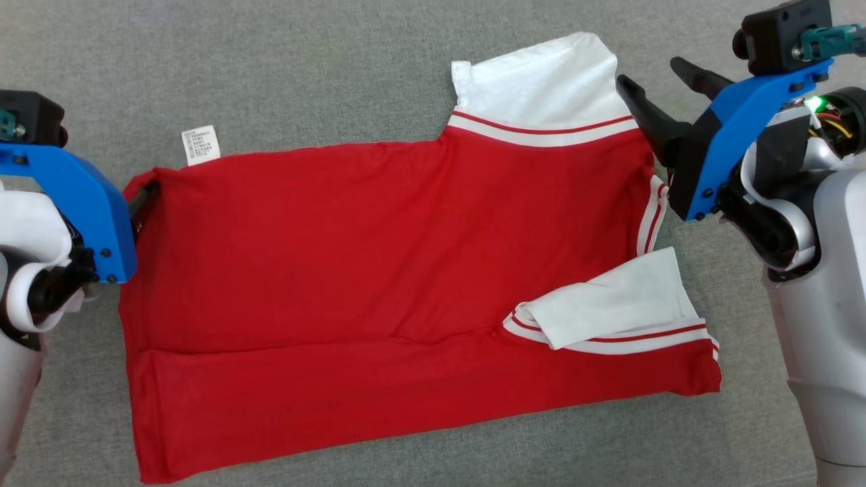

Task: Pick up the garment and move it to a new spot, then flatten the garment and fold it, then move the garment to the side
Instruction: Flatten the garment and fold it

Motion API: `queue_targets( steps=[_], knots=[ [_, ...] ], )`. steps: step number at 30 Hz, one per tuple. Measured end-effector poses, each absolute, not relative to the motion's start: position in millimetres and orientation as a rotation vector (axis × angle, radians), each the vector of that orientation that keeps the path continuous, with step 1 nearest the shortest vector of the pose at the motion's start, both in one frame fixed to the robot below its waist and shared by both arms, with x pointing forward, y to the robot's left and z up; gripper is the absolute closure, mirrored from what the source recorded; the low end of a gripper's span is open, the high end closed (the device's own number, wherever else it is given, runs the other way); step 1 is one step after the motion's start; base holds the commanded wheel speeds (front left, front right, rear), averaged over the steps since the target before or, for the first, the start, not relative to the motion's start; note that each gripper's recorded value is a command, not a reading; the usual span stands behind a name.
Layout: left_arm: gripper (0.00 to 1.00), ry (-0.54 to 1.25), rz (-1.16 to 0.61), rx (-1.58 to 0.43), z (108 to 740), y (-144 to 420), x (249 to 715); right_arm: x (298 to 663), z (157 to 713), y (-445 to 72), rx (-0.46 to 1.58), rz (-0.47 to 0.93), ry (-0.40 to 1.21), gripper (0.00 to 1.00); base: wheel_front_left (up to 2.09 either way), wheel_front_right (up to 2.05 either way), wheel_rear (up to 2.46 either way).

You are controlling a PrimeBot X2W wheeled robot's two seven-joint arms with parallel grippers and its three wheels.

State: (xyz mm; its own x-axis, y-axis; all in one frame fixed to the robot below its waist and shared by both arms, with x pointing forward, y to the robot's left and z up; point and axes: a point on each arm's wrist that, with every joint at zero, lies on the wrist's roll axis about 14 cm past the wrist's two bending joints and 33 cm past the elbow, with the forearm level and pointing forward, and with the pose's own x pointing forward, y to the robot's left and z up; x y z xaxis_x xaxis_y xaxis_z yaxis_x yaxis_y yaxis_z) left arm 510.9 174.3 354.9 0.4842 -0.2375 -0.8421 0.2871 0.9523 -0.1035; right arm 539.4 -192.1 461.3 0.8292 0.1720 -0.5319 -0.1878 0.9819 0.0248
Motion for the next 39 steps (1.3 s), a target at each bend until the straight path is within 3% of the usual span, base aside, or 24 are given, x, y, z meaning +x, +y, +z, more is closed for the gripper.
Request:
queue_targets(
  steps=[3, 4, 5, 6, 7, 21, 31, 38, 39],
  knots=[
    [0.00, 1.048, -0.316, 0.067, 348, 176, 511, 541, 454, -191, -0.026, 0.194, 0.576, 0.00, 0.00, 0.00, 0.00],
    [0.22, 1.065, -0.312, 0.061, 347, 177, 510, 542, 452, -191, -0.027, 0.194, 0.581, 0.00, 0.00, 0.00, 0.00],
    [0.56, 1.082, -0.308, 0.054, 346, 177, 508, 543, 451, -191, -0.028, 0.195, 0.582, 0.00, 0.00, 0.00, 0.00],
    [0.69, 1.095, -0.310, 0.051, 345, 176, 506, 545, 451, -190, -0.030, 0.196, 0.582, 0.00, 0.00, 0.00, 0.00],
    [1.00, 1.106, -0.312, 0.049, 345, 175, 504, 547, 451, -190, -0.031, 0.197, 0.580, 0.00, 0.00, 0.00, 0.00],
    [1.00, 1.017, -0.358, 0.038, 348, 164, 497, 589, 435, -172, -0.104, 0.216, 0.646, 0.00, 0.00, 0.00, 0.00],
    [1.00, 0.980, -0.400, 0.029, 348, 155, 486, 607, 389, -191, -0.212, 0.078, 0.930, 0.00, 0.00, 0.00, 0.00],
    [1.00, 0.976, -0.405, 0.022, 345, 154, 483, 605, 372, -176, -0.237, 0.085, 1.026, 0.00, 0.00, 0.00, 0.00],
    [1.00, 0.976, -0.405, 0.022, 345, 155, 483, 605, 371, -175, -0.235, 0.086, 1.028, 0.56, 0.00, 0.00, 0.00]
  ],
)
